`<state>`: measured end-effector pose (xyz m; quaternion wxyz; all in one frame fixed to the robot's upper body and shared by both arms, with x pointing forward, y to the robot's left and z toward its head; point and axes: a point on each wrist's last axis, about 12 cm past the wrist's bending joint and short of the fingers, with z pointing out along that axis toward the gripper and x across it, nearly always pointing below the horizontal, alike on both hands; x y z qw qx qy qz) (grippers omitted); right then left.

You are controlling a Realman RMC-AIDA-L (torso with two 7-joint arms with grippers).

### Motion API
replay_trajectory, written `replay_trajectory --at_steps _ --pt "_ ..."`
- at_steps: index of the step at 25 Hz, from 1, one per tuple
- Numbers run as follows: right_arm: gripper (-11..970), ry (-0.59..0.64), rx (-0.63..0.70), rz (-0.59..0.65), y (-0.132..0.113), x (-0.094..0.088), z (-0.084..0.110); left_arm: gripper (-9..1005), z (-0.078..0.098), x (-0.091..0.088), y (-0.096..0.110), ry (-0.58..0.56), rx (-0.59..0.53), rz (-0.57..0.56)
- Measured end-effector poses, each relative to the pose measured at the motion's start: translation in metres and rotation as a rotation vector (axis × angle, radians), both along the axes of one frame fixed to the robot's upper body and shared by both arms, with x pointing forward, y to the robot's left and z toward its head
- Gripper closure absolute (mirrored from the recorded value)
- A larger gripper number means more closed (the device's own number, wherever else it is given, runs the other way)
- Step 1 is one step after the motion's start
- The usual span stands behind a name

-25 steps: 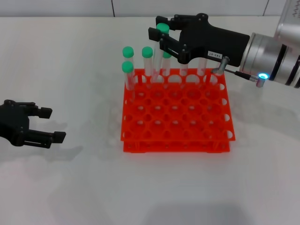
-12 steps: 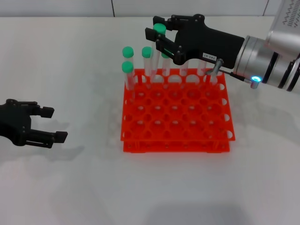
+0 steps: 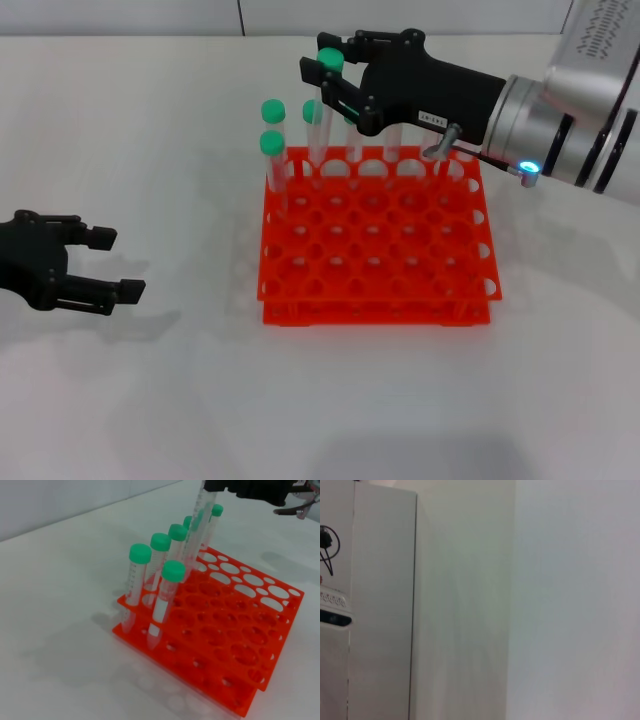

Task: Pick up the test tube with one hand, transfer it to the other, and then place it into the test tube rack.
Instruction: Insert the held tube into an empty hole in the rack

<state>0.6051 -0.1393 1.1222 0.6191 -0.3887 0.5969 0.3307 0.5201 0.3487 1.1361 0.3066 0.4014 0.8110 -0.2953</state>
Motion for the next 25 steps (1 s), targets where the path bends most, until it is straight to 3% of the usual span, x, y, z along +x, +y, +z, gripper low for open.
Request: replay_trajectory --at_steps 25 --pt "686 0.07 0.013 -0.028 0.004 -0.004 -0.013 120 -0.001 0.003 -0.002 0.003 0.019 -0.005"
